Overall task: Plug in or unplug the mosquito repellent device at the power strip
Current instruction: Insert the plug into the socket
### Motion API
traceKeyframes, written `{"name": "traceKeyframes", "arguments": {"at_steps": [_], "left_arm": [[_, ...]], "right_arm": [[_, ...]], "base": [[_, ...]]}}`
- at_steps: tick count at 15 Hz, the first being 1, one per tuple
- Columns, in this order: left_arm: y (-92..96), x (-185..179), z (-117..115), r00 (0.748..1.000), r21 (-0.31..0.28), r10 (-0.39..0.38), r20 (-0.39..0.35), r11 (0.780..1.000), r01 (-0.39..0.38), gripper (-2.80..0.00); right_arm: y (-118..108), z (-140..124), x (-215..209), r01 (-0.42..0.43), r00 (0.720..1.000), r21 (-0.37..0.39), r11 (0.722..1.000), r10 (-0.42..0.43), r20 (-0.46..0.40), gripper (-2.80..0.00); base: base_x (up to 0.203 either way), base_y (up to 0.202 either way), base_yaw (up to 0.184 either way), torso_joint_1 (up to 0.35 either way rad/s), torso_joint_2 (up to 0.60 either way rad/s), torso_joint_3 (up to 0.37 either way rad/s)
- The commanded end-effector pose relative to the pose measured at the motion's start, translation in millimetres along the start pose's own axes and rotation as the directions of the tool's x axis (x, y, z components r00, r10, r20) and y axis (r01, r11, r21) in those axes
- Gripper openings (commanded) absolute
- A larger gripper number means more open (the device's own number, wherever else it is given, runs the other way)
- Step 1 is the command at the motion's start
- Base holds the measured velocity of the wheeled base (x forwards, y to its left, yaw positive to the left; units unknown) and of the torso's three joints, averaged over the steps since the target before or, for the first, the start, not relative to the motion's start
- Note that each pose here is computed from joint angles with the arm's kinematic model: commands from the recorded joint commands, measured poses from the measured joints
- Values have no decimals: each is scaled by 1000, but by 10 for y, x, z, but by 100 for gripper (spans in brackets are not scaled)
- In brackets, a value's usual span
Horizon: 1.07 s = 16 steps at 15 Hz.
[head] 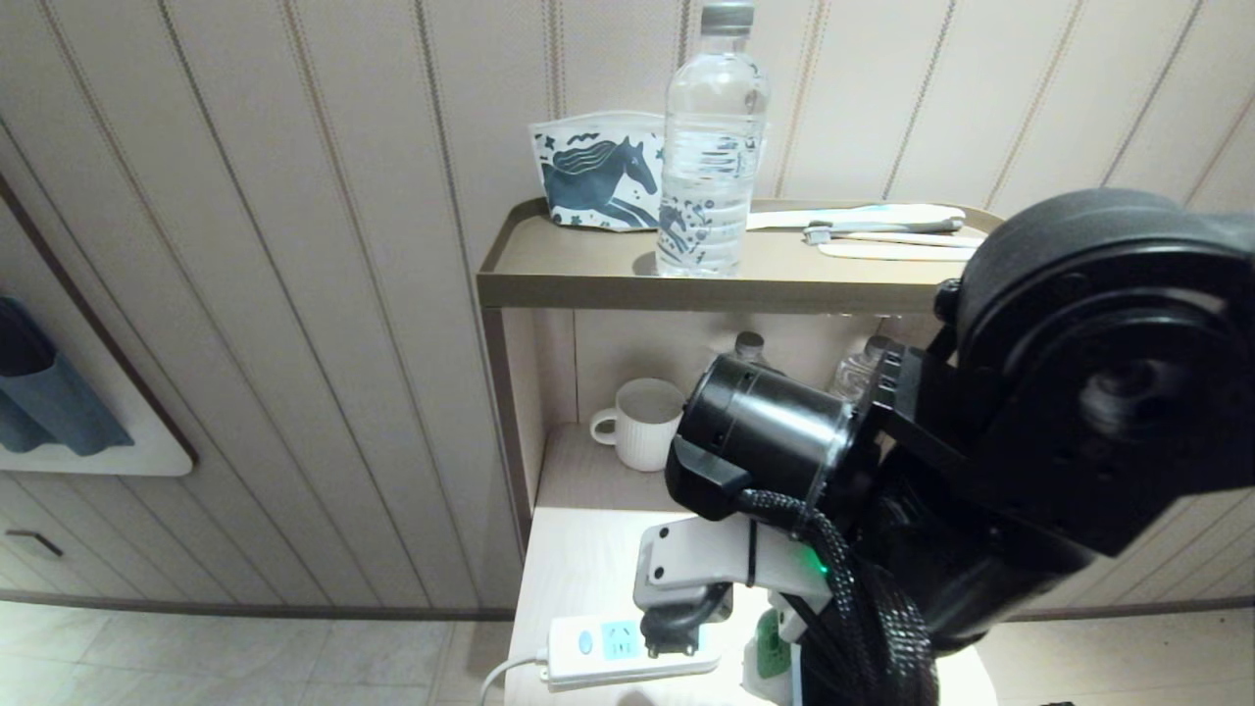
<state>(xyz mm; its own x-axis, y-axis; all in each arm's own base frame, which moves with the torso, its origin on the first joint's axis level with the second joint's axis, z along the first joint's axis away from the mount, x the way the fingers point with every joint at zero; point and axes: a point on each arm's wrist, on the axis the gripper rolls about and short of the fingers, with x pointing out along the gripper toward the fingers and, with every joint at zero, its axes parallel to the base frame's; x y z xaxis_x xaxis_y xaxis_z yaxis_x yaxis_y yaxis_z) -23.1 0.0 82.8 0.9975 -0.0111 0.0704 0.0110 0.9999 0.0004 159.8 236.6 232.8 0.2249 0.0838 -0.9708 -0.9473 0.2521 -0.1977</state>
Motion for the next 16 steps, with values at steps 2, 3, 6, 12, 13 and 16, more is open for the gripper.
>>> {"name": "traceKeyframes", "arguments": {"at_steps": [2,3,6,12,13,16], "left_arm": [[0,0,-1,1000,0,1,0,1000,-1,-280],[0,0,-1,1000,0,0,0,1000,0,-280],[0,0,-1,1000,0,0,0,1000,0,-280],[0,0,-1,1000,0,1,0,1000,-1,-280],[0,0,-1,1000,0,2,0,1000,-2,-280],[0,0,-1,1000,0,0,0,1000,0,-280]], "right_arm": [[78,-192,-206,19,999,8,1000,-19,44,-280],[58,-158,-211,25,998,13,1000,-26,60,-280],[-111,64,-32,84,987,70,994,-92,130,-280],[-519,358,68,152,969,127,980,-173,175,-280],[-540,369,6,163,965,117,980,-183,189,-280],[-431,331,-164,148,975,58,987,-156,160,-280]], "base": [[0,0,0,0,0,0],[0,0,0,0,0,0],[0,0,0,0,0,0],[0,0,0,0,0,0],[0,0,0,0,0,0],[0,0,0,0,0,0]]}}
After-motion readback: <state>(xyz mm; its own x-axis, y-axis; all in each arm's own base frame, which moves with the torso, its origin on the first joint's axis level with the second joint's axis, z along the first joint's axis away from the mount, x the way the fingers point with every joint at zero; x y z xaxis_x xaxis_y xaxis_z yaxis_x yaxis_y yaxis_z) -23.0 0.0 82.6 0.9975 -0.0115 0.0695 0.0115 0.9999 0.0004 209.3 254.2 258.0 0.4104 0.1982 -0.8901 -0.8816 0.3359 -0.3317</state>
